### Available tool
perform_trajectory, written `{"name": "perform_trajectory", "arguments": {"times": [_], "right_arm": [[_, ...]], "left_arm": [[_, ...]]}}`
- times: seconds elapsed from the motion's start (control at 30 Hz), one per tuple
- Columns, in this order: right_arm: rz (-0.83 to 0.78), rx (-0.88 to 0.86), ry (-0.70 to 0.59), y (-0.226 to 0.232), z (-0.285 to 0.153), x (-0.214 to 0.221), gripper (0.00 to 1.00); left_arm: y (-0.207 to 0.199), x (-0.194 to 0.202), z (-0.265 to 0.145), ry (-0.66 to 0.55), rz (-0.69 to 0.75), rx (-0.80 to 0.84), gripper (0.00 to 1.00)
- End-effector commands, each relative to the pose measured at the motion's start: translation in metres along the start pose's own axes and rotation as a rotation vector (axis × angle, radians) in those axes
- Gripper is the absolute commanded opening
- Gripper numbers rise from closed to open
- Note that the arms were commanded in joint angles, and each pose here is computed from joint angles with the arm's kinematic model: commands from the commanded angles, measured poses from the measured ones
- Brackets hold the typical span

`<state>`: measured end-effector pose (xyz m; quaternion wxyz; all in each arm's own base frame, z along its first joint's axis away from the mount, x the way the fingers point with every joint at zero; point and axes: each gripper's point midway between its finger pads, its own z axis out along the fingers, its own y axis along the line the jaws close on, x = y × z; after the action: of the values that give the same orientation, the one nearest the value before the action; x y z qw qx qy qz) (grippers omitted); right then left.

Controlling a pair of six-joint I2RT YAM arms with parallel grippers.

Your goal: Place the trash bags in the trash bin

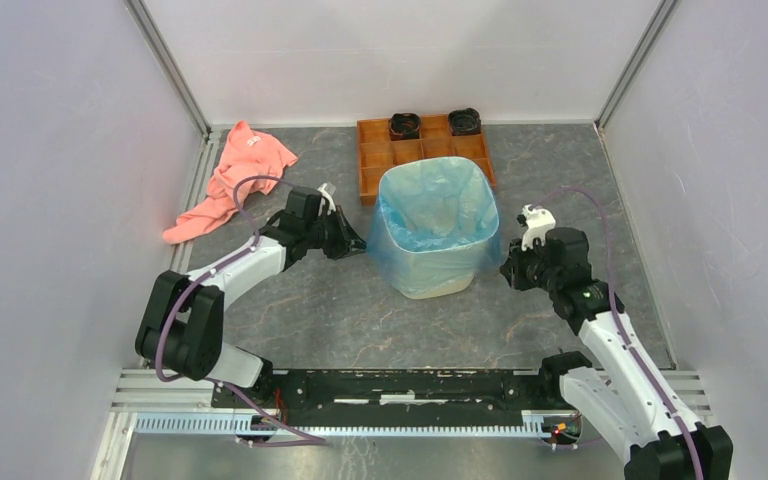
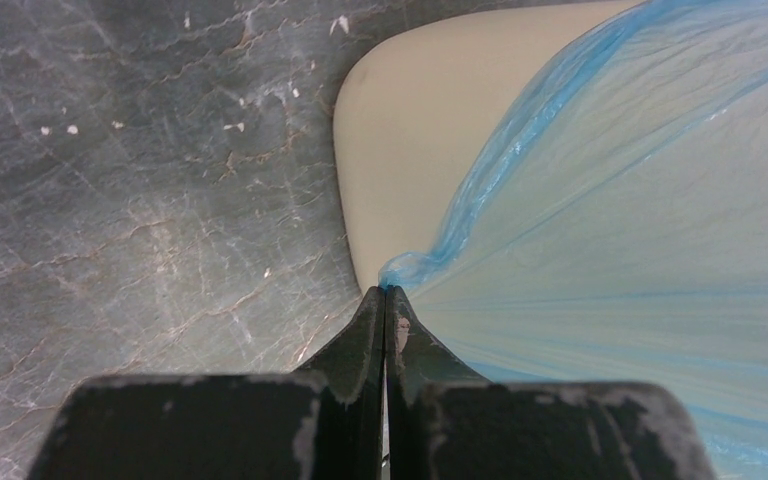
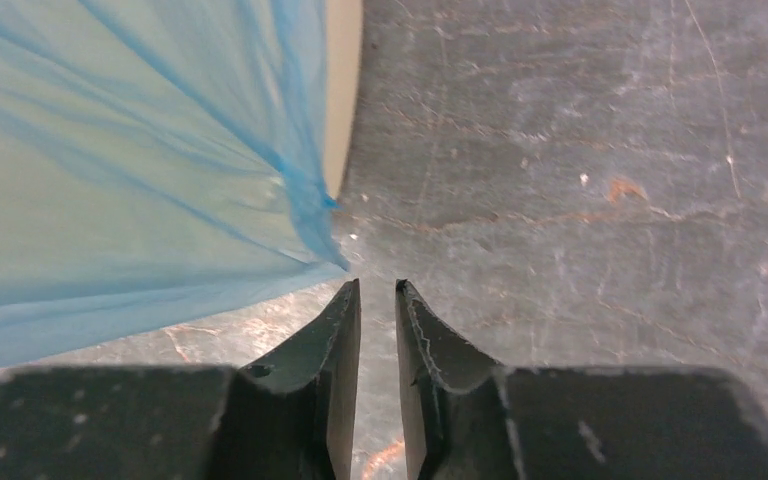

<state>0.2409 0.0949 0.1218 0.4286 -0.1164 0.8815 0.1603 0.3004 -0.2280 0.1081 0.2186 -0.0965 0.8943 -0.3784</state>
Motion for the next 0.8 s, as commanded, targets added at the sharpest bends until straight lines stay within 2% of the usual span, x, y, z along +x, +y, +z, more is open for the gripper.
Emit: {"name": "perform_trajectory", "arguments": {"times": [0.0, 0.07, 0.17, 0.27, 0.33, 0.4, 0.5, 0.57, 0.67, 0.77], "right_arm": [[0.021, 0.161, 0.031, -0.025, -0.012, -0.006, 0.32], [0.013, 0.287, 0.051, -0.044, -0.025, -0.011, 0.46], [-0.018, 0.458, 0.082, -0.068, -0.054, -0.029, 0.54], [-0.057, 0.578, -0.009, -0.080, -0.088, -0.080, 0.63], [-0.094, 0.572, -0.092, -0.075, -0.104, -0.123, 0.65], [-0.145, 0.454, -0.168, -0.054, -0.103, -0.167, 0.69], [-0.216, 0.047, -0.226, 0.022, -0.075, -0.213, 0.69], [-0.282, -0.139, -0.247, 0.074, -0.064, -0.230, 0.69], [-0.392, -0.241, -0.217, 0.127, -0.041, -0.229, 0.71], [-0.445, -0.276, -0.074, 0.145, -0.009, -0.204, 0.64]], "left_arm": [[0.004, 0.003, 0.003, 0.003, 0.044, 0.005, 0.02], [0.003, 0.000, 0.000, -0.011, 0.063, -0.008, 0.02], [0.006, -0.004, -0.003, -0.027, 0.078, -0.033, 0.02], [0.001, -0.001, -0.003, -0.018, 0.073, -0.012, 0.02], [-0.002, 0.001, -0.002, -0.014, 0.070, 0.001, 0.02], [-0.007, 0.000, -0.002, -0.015, 0.077, 0.011, 0.02], [-0.012, 0.000, -0.003, -0.009, 0.086, 0.020, 0.02], [-0.014, -0.001, -0.005, -0.010, 0.092, 0.021, 0.02], [-0.016, -0.002, -0.008, -0.018, 0.093, 0.019, 0.02], [-0.016, -0.001, -0.010, -0.018, 0.100, 0.012, 0.02]]}}
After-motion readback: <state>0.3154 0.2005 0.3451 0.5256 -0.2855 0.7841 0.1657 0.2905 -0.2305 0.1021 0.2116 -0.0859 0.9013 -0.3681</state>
